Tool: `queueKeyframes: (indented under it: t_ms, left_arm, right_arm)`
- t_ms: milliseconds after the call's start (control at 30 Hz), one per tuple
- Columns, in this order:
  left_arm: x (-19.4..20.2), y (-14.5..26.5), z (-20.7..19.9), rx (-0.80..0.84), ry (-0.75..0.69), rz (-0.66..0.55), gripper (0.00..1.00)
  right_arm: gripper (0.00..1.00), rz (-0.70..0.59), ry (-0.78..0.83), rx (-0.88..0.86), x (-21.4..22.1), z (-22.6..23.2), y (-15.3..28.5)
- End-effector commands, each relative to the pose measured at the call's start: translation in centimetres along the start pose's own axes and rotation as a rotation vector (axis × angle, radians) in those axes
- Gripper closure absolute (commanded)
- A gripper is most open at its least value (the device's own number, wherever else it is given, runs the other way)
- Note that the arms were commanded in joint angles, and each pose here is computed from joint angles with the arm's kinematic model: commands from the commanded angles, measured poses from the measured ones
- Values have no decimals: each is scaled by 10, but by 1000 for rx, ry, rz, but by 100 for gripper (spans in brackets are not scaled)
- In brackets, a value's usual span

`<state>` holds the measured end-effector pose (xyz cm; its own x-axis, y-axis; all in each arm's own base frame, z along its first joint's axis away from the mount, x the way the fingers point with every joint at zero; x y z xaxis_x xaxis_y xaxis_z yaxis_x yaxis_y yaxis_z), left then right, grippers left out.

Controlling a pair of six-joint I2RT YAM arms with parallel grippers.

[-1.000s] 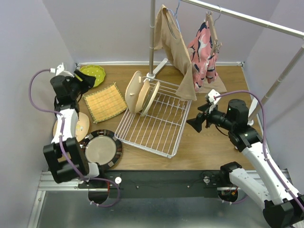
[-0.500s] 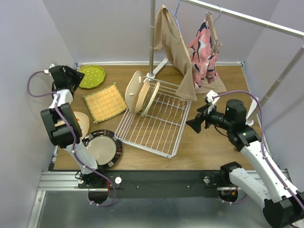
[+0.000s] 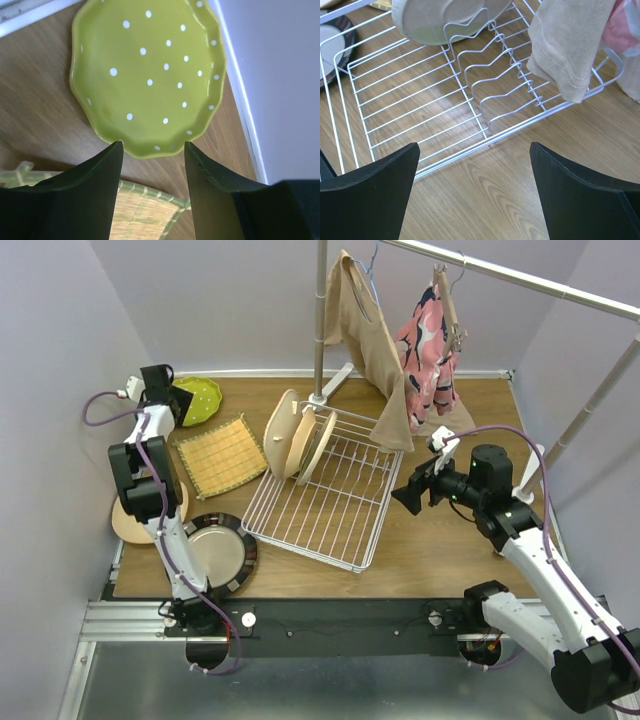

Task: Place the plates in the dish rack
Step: Grab a plate with the left arm

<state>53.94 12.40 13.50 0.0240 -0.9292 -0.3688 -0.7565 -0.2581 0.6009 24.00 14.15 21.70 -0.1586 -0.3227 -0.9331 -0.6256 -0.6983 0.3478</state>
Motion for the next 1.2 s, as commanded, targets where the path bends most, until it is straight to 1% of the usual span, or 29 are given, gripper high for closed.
queueKeyframes:
  t_ms: [0,133,333,533,567,667,767,800,833,900,1100,1133,1167]
  left_arm:
    - [13,-20,30,-252,107,-62,40]
    - [20,-23,32,-272,145,-70,41]
    - [34,-32,33,-287,169,-35,41]
    - [42,-42,42,-331,200,-28,46]
    - [44,-42,48,-361,201,-19,46]
    - [47,-49,53,-386,193,-15,51]
    - [48,-52,55,-391,200,-23,58]
    - [49,-54,56,-395,203,-20,59]
    - [46,-56,54,-394,205,-27,63]
    - [48,-58,57,-413,198,-25,64]
    - [46,-57,48,-382,185,-20,71]
    - [47,-56,53,-387,182,-18,76]
    - [45,-57,46,-344,166,-24,80]
  right_arm:
    - [0,-21,23,42,-9,-10,0]
    - [0,-20,28,48,-8,-11,0]
    - [0,-17,30,54,-5,-12,-1]
    - [0,-19,43,64,-7,-14,-1]
    - [0,-20,43,66,-7,-14,-1]
    - [0,-24,47,67,-8,-14,0]
    - [0,-30,48,74,-10,-15,1]
    - [0,-31,47,76,-10,-16,1]
    - [0,-29,46,77,-10,-16,2]
    - [0,-33,48,84,-11,-18,3]
    - [0,-43,55,91,-14,-19,5]
    - [0,-43,55,91,-14,-18,5]
    - [0,-45,55,91,-14,-19,5]
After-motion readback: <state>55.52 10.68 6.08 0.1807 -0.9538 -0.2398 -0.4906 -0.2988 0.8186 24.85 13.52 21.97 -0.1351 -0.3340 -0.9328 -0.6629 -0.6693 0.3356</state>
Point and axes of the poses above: each gripper's point midway between its finger pads, its own y axis back along the fingers, its own z axis along the line the jaws close on, x = y × z, the point moved 3 cm from there along y, back along the fingers, and after that the axes turned 10 degrees about y, right-handed, at the moved point
